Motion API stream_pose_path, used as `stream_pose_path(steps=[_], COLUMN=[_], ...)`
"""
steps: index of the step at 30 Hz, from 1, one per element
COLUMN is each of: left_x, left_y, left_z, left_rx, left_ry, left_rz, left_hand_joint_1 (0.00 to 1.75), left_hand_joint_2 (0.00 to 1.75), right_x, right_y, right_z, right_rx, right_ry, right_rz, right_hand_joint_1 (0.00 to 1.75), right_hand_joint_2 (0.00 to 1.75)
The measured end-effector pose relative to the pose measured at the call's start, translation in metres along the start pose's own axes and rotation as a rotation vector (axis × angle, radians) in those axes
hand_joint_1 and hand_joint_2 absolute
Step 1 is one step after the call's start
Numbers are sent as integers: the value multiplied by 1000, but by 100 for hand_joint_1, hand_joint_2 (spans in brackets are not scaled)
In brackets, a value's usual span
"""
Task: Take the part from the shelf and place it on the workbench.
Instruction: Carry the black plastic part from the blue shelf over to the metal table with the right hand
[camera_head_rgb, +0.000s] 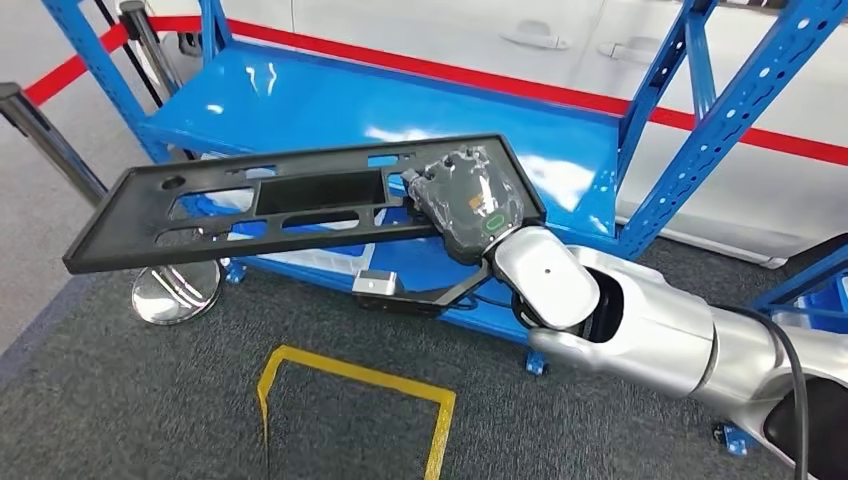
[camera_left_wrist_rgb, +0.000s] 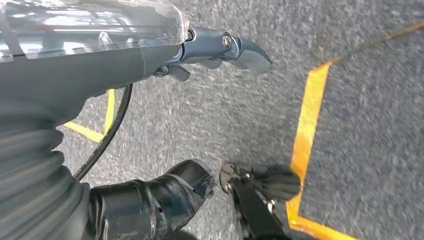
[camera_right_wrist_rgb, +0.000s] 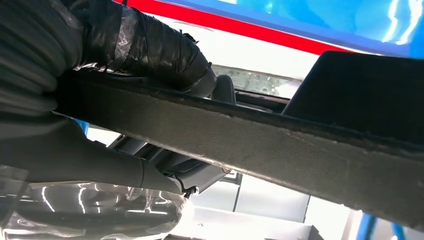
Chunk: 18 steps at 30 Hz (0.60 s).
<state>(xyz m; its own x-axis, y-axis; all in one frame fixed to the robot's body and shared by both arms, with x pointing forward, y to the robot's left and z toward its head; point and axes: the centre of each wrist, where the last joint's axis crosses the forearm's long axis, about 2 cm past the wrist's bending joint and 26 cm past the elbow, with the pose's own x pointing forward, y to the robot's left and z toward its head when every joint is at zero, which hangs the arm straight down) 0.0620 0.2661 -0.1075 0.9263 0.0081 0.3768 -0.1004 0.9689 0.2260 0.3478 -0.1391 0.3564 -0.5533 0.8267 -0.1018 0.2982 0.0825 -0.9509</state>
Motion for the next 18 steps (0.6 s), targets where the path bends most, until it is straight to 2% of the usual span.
stream_pose_path(steps=[18], left_x=[0], left_y=[1], left_z=[0], left_rx=[-2], left_ry=[-1], left_rz=[-9], left_hand_joint_1=[0], left_hand_joint_2=[175], right_x=[1], right_y=[2], right_z=[1], right_rx=[14], right_ry=[-1], right_rz=[-6], right_hand_joint_1=[175], right_hand_joint_2=[175])
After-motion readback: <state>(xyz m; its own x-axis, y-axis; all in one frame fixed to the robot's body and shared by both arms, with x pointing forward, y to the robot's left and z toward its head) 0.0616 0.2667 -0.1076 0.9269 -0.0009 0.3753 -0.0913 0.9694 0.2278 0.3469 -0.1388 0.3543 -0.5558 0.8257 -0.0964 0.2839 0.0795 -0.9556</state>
